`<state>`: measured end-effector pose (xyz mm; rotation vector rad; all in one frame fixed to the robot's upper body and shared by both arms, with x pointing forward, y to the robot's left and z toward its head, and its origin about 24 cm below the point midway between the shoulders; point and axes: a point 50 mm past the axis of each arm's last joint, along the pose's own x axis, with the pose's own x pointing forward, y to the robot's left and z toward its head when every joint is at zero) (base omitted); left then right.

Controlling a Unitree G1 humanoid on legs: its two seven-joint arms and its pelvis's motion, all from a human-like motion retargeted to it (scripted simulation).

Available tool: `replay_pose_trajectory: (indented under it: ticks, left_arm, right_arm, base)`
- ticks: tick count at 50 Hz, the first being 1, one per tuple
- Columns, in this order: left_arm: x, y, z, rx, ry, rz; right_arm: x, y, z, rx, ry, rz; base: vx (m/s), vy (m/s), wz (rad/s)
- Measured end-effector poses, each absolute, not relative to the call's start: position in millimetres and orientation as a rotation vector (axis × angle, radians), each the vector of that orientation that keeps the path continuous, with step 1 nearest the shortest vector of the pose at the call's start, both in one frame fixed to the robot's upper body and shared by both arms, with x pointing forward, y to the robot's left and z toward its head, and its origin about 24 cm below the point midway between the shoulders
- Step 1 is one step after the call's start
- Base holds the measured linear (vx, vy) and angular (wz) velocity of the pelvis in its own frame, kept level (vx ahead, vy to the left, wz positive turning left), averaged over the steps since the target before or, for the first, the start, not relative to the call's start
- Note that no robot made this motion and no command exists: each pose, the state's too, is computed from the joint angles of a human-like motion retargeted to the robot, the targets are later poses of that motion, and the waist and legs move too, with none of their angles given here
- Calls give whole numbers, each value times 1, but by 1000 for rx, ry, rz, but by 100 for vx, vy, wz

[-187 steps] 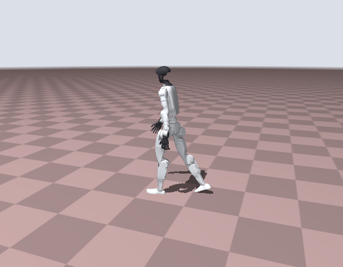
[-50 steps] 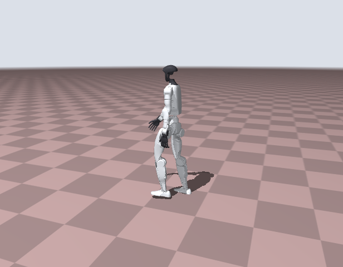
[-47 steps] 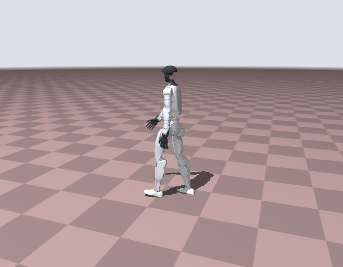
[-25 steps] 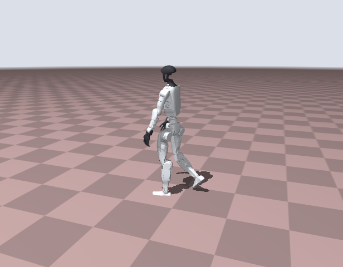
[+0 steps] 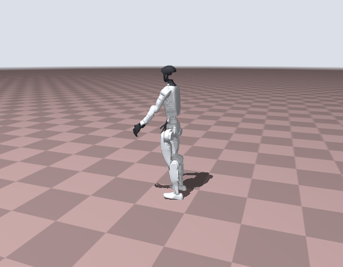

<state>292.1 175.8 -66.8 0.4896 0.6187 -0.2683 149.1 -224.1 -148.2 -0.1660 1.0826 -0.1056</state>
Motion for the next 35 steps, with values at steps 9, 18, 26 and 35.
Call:
replay_pose_trajectory:
  ticks: [9,18,26,35]
  left_arm:
    - [184,197,-137,349,1051,-254]
    - [103,205,-164,230,1225,-183]
    - [86,208,-167,147,1245,-129]
    - [117,202,-161,213,1176,-159]
  right_arm:
    - [189,-213,-133,-186,934,-64]
    - [202,-213,-125,-219,865,-87]
    - [184,-216,-134,-212,932,-93]
    - [167,-213,-142,-166,985,-100]
  base:
    - [12,-4,-12]
    - [9,-3,-10]
    - [4,-1,1]
    - [0,0,22]
